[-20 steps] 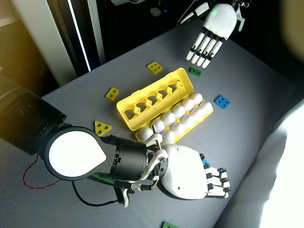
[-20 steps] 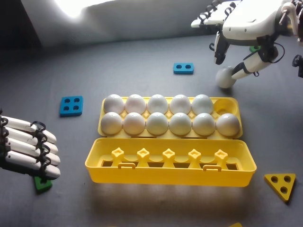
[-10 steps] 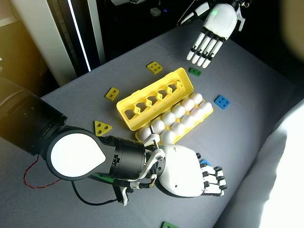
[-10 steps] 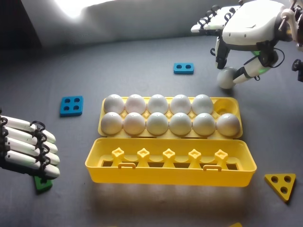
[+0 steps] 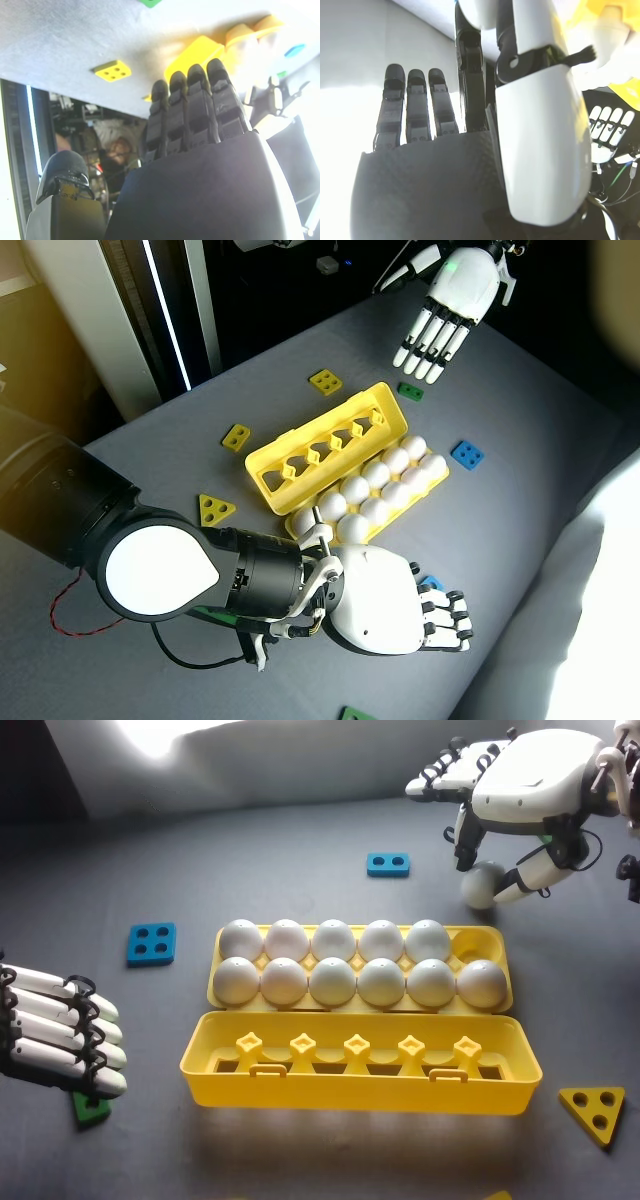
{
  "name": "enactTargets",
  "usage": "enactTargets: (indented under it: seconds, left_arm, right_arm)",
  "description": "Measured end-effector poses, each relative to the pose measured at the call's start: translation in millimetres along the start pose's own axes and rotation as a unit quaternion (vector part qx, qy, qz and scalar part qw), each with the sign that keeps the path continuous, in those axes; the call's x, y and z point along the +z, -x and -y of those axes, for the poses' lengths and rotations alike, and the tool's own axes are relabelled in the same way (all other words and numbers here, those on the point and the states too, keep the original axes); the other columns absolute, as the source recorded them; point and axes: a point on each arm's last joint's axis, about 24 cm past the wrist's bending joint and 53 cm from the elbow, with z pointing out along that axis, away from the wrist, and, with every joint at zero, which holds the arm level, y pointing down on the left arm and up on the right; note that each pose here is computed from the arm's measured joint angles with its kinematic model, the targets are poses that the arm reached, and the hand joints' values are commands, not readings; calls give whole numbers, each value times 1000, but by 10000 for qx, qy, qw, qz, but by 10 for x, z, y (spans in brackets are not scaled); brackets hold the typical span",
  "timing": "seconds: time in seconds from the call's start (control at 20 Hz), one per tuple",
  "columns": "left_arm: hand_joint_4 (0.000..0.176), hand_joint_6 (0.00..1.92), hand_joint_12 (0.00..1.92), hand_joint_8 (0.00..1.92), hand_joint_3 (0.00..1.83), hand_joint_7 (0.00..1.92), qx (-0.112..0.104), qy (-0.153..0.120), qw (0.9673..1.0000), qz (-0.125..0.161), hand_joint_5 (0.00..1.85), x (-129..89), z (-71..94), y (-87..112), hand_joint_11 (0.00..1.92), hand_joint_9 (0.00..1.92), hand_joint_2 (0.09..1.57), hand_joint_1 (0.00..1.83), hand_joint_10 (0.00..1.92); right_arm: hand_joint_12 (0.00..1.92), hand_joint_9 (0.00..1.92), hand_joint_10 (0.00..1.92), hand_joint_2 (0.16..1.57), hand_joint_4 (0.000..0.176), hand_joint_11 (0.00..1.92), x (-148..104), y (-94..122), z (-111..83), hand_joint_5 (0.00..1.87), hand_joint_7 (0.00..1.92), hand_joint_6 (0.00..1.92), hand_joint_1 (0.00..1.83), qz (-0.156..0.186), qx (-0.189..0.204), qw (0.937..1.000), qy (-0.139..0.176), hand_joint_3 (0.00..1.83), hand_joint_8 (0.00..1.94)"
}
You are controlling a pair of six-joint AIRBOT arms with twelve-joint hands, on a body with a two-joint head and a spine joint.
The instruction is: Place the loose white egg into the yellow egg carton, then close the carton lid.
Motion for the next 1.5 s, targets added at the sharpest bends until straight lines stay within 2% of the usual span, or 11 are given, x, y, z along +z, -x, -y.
enactTargets:
  seconds: [0.25, 0.55, 1.5]
  left_arm:
    - [0, 3, 260, 2, 0, 220, -3, -1, 10000, -3, 240, 0, 0, -2, 0, 146, 1057, 0, 1]
    - [0, 1, 259, 3, 0, 224, -9, -1, 10000, -2, 241, 0, 0, -1, 0, 150, 1056, 0, 2]
    - [0, 2, 287, 3, 0, 238, -12, -1, 10000, -3, 243, 0, 0, -2, 0, 164, 1048, 0, 3]
  right_arm:
    - [306, 0, 0, 994, 0, 0, -2, -13, -4, 989, 0, 0, 1097, -1, -2, 10000, 15, 3, 0]
    - [432, 0, 0, 971, 0, 0, -9, -53, 8, 990, 0, 6, 1154, -16, 75, 10000, 13, 0, 0]
    - [372, 0, 0, 969, 0, 0, -46, -204, 67, 984, 0, 4, 1129, -82, 219, 9997, -11, 2, 0]
